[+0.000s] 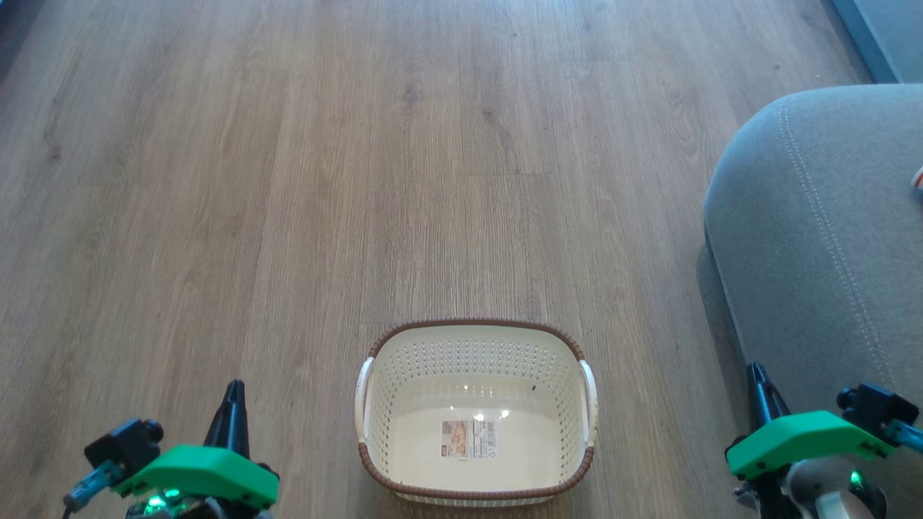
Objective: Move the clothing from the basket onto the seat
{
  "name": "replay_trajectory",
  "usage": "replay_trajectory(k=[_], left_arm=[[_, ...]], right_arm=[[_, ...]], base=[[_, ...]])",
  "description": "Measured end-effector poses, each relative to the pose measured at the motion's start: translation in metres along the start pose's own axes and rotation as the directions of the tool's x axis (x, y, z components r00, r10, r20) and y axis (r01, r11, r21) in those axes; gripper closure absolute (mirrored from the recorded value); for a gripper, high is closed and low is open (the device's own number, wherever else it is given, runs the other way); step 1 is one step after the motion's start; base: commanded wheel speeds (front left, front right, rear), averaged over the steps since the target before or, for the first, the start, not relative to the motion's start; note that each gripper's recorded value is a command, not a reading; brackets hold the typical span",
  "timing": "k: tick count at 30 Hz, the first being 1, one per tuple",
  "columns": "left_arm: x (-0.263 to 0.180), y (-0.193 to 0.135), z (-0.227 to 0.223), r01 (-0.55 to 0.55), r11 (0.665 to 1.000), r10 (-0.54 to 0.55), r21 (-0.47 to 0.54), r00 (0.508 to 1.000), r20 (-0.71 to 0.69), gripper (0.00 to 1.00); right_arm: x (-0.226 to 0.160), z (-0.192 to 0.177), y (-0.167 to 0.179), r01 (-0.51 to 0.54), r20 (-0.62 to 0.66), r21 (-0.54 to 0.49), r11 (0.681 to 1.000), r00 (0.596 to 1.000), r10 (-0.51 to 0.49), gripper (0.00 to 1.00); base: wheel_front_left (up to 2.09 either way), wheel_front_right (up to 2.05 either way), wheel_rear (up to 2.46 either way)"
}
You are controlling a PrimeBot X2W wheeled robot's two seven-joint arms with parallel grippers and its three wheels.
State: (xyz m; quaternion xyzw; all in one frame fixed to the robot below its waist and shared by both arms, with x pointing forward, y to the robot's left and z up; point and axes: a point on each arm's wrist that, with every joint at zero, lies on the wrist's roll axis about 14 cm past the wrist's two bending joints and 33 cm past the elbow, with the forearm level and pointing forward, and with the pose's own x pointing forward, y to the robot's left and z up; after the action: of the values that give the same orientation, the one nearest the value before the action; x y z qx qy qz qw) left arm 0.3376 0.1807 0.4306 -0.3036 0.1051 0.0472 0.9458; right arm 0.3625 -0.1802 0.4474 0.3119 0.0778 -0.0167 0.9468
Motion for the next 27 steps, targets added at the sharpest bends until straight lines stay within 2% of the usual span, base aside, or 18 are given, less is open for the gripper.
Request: replay_trajectory(k=[14, 27], left_arm=[[0.004, 0.001, 0.004, -0.007, 0.987, 0.006, -0.161, 1.000, -0.006, 1.00], [0.009, -0.001, 0.011, 0.001, 0.951, -0.002, -0.309, 1.000, -0.004, 1.00]], right_arm=[[0.001, 0.006, -0.004, 0.020, 0.009, 0.160, 0.987, 1.000, -0.022, 1.00], [0.002, 0.012, -0.006, 0.026, 0.013, 0.304, 0.952, 0.999, -0.031, 1.00]], base=[[0.00, 0.00, 0.00], [0.00, 0.00, 0.00]])
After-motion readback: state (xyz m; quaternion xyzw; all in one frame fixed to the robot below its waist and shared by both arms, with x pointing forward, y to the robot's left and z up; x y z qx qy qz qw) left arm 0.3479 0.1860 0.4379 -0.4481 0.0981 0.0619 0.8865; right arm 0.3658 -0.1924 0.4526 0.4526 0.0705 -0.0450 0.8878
